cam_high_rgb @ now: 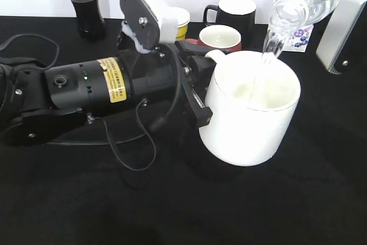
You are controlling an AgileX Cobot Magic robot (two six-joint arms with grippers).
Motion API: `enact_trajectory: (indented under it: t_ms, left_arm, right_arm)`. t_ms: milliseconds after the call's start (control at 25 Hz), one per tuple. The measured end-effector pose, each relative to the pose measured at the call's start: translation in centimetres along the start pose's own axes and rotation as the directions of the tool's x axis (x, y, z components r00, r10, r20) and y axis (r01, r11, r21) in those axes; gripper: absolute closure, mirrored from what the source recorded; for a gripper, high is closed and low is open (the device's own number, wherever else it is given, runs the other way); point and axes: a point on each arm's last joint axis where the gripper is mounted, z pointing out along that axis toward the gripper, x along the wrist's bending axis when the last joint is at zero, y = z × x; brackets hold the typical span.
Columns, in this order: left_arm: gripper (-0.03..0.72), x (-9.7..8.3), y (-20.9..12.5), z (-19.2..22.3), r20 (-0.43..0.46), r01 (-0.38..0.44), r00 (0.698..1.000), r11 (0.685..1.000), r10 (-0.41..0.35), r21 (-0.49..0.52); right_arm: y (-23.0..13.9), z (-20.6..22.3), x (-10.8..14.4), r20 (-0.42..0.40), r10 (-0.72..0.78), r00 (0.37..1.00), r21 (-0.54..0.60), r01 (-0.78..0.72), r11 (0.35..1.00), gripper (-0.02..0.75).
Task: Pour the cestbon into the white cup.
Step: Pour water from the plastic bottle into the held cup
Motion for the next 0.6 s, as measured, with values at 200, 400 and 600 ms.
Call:
enact_trajectory:
  t_ms: [200,400,600]
  left_arm:
    - [0.648,0.00,-0.01,0.00,0.000,0.000,1.000,1.000,0.000,0.001]
    - [0.648,0.01,0.00,0.00,-0.001,0.004,1.000,1.000,-0.004,0.000]
    - [0.648,-0.01,0.11,0.00,0.002,0.026,1.000,1.000,-0.026,-0.012]
  right_arm:
    - [-0.24,0.00,-0.19,0.020,-0.024,1.000,0.027,0.023,0.999,0.239]
    - [-0.32,0.00,-0.27,0.027,-0.049,0.998,0.037,0.048,0.998,0.239]
    - [-0.34,0.00,-0.29,0.029,-0.060,0.998,0.039,0.058,0.998,0.239]
